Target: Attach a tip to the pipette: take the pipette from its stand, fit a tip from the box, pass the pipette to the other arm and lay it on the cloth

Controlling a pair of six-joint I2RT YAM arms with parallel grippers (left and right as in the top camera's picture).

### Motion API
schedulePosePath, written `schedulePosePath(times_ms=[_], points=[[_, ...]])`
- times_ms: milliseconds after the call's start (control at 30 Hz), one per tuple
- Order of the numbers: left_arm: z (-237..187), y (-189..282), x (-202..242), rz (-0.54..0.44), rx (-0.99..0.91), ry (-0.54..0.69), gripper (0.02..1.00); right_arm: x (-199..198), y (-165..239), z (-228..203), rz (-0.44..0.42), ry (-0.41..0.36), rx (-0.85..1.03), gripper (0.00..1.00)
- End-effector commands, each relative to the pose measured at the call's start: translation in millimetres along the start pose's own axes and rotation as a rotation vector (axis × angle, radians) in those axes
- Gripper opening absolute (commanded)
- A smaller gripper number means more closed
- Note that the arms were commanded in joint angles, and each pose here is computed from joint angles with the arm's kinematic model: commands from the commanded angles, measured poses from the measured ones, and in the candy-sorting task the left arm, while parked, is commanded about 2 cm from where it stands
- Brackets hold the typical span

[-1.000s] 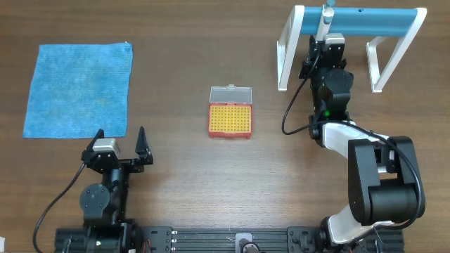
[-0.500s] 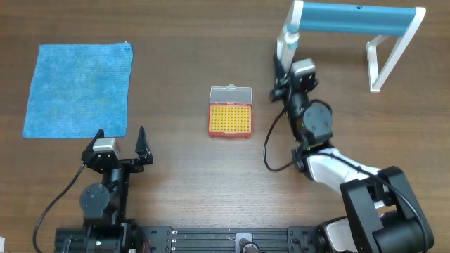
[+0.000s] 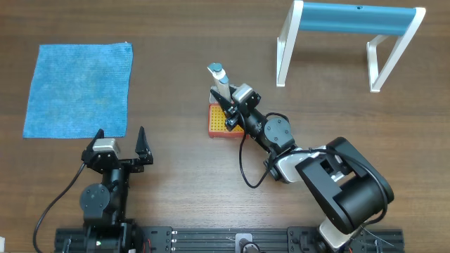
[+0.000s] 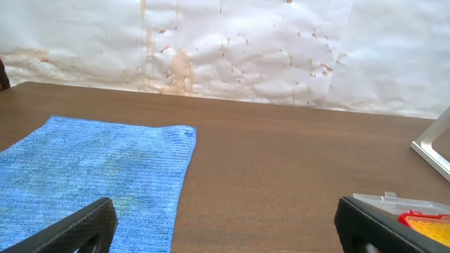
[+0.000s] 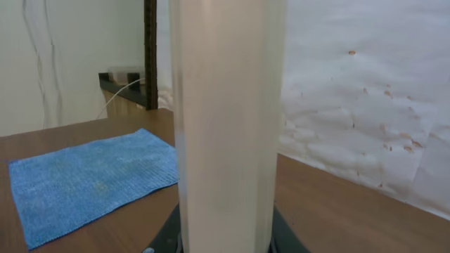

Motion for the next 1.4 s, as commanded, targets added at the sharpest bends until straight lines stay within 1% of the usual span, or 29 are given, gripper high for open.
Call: schedulePosePath(times_ms=[33, 233, 333, 800, 1400], points=[[-1.5, 0.1, -1.1, -0.008, 0.005, 0.005, 0.996, 9.8, -7.6, -7.6, 0.031, -0.043, 0.005, 0.082], [-1.5, 0.1, -1.1, -0.008, 0.005, 0.005, 0.998, 6.3, -15.9, -10.9, 0.024, -0.04, 0.002, 0.082], [-1.5, 0.1, -1.1, -0.008, 0.005, 0.005, 0.996, -3.1, -14.6, -14.8, -0.005, -0.035, 0.013, 0.084], [-1.5, 0.1, -1.1, -0.009, 0.005, 0.005, 0.996, -8.4, -17.4, -28.4, -0.015, -0.042, 0.05, 0.082], [-1.5, 0.1, -1.1, -0.009, 0.005, 0.005, 0.998, -12.5, -17.6, -4.8, -0.023, -0.026, -0.018, 0.08]])
Point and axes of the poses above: each gripper's point midway between its finger pads, its own y axis back along the fingers, its own x axis along the line the jaws close on, z = x × y, the point moved 4 cm from there along y, back along the fingers, and after that the axes turned 11 degrees about y, right-handed, at the moved point
